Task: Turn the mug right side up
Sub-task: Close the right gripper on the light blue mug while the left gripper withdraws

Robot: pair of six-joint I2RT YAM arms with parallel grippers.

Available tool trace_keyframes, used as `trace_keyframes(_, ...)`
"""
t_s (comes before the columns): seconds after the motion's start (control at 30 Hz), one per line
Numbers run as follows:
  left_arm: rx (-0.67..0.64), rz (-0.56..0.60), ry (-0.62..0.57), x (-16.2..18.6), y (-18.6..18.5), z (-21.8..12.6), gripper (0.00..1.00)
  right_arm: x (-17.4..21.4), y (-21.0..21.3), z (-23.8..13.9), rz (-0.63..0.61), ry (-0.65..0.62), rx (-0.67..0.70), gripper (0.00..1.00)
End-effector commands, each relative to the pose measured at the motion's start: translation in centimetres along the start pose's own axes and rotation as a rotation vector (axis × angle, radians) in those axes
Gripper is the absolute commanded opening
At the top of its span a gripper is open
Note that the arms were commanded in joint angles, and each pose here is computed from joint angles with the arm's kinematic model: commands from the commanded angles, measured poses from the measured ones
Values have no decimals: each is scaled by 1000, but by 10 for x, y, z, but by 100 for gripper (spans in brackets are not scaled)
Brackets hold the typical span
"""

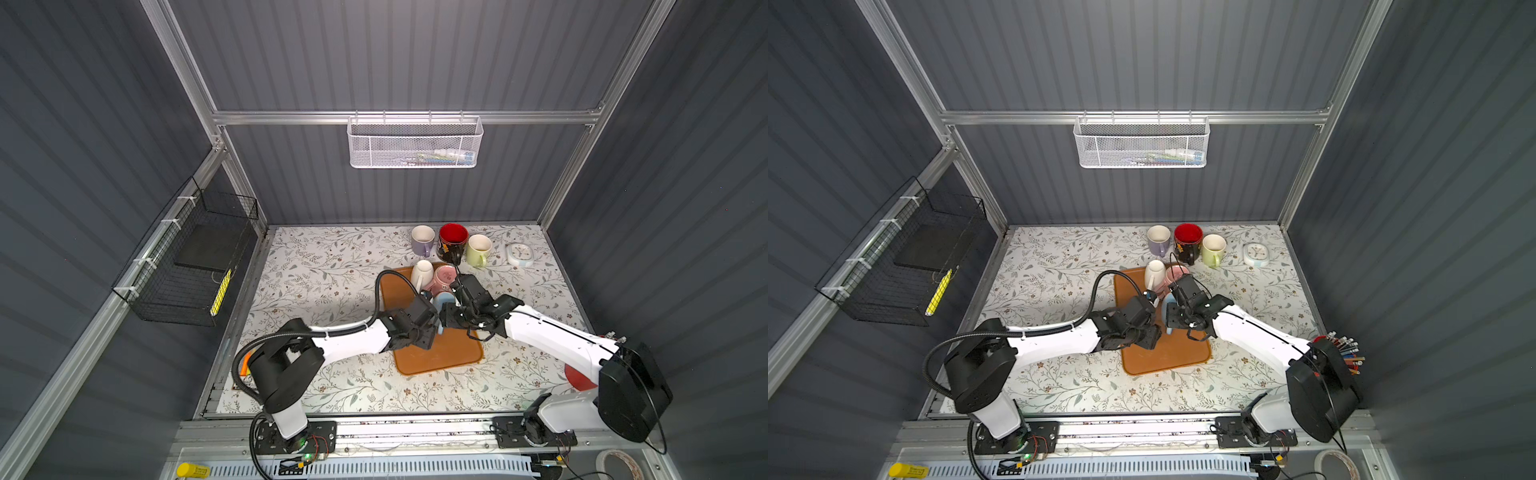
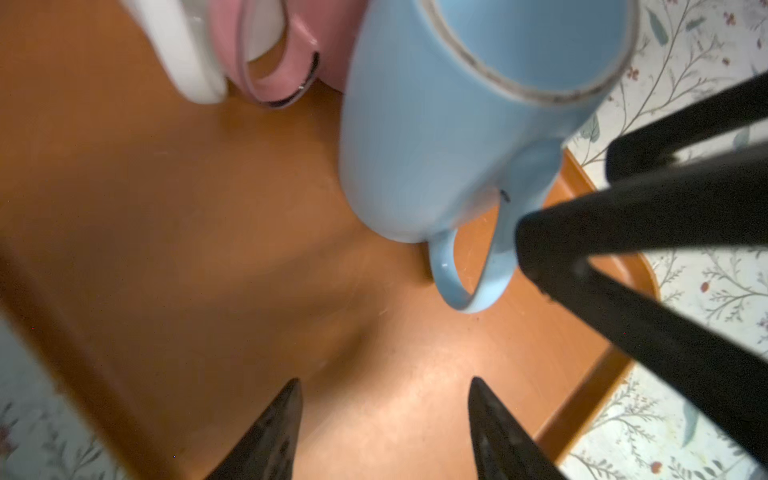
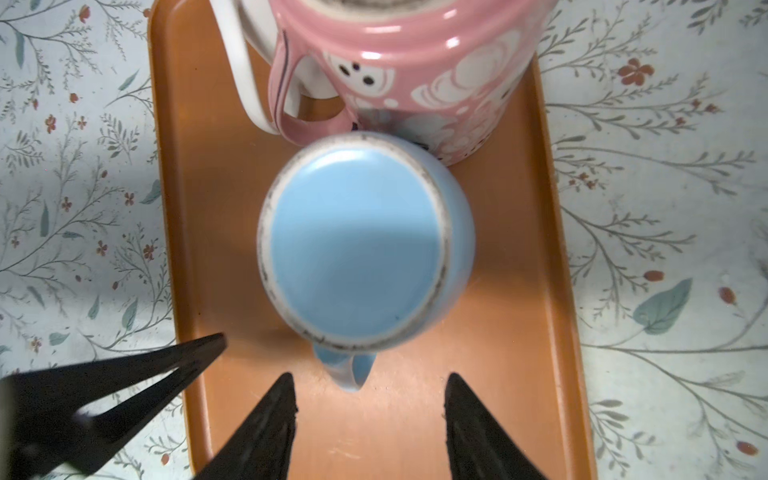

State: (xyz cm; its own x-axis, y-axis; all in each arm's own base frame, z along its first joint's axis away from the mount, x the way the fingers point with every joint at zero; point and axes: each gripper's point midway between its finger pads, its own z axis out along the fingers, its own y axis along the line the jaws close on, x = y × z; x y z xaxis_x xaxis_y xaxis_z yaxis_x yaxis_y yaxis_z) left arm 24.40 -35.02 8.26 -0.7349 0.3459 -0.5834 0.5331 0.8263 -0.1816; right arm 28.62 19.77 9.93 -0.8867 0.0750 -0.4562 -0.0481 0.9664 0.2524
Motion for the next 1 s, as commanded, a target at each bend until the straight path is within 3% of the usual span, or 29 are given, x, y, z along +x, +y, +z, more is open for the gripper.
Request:
trace_keyframes(0.0, -69, -16, -60, -2, 19, -21, 70, -14, 5, 1, 31, -51, 42, 58)
trace_keyframes(0.23, -131, -26, -125, 5, 43, -54, 77, -16, 8, 18, 16, -48, 102, 56)
trace_keyframes(0.37, -153, -23, -133, 11, 51, -62, 79, -8, 2, 28, -1, -16, 142, 46)
trace_keyframes(0.7, -163, -37, -127, 20, 56, -53, 80, -3, -10, 26, -59, 5, 200, 29)
trace_keyframes(0.97, -163, -20, -109, 18, 52, -41, 81, -3, -6, 26, -131, 42, 198, 28)
